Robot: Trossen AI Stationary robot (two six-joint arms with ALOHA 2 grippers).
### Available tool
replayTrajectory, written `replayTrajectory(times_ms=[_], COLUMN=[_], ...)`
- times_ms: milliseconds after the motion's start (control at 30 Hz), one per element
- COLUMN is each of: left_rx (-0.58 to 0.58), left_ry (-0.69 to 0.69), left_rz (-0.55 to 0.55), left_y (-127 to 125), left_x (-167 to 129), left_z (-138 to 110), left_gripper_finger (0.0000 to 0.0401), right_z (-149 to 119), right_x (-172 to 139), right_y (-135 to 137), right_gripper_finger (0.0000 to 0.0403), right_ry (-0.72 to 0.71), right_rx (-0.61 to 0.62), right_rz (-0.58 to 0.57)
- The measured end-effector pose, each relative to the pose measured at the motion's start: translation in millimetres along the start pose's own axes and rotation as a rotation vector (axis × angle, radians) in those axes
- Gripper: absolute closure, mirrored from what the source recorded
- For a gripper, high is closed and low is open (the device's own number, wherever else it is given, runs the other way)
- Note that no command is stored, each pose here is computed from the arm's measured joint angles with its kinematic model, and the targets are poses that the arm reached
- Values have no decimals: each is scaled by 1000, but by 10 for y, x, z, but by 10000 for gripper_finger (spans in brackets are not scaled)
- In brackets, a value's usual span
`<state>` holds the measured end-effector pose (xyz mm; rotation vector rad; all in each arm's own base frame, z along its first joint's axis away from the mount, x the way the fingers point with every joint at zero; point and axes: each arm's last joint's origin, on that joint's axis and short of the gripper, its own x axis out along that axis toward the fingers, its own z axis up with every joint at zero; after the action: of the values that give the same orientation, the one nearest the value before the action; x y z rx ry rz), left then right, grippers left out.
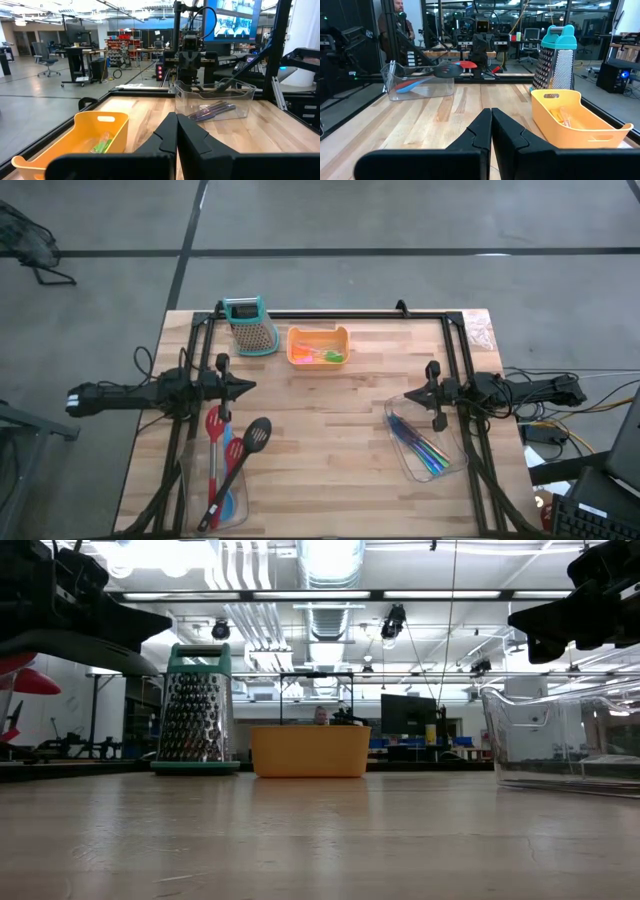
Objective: Pick & Place Kitchen Items
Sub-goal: Return to Home Position
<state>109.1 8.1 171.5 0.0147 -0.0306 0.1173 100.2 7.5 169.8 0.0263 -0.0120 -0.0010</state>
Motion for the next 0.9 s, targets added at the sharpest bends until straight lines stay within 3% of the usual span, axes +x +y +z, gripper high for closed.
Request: replayTrajectory(times_ms=[900], left_rx=[0], left_ry=[0], left_rz=[0], left_y=[0], left_x=[0], left_z=[2], left_gripper_finger=[396], right_z=[1], right_x=[0], right_y=[0], right_gripper_finger=[394], right_ry=[0], right_rx=[0], right_rz=[0])
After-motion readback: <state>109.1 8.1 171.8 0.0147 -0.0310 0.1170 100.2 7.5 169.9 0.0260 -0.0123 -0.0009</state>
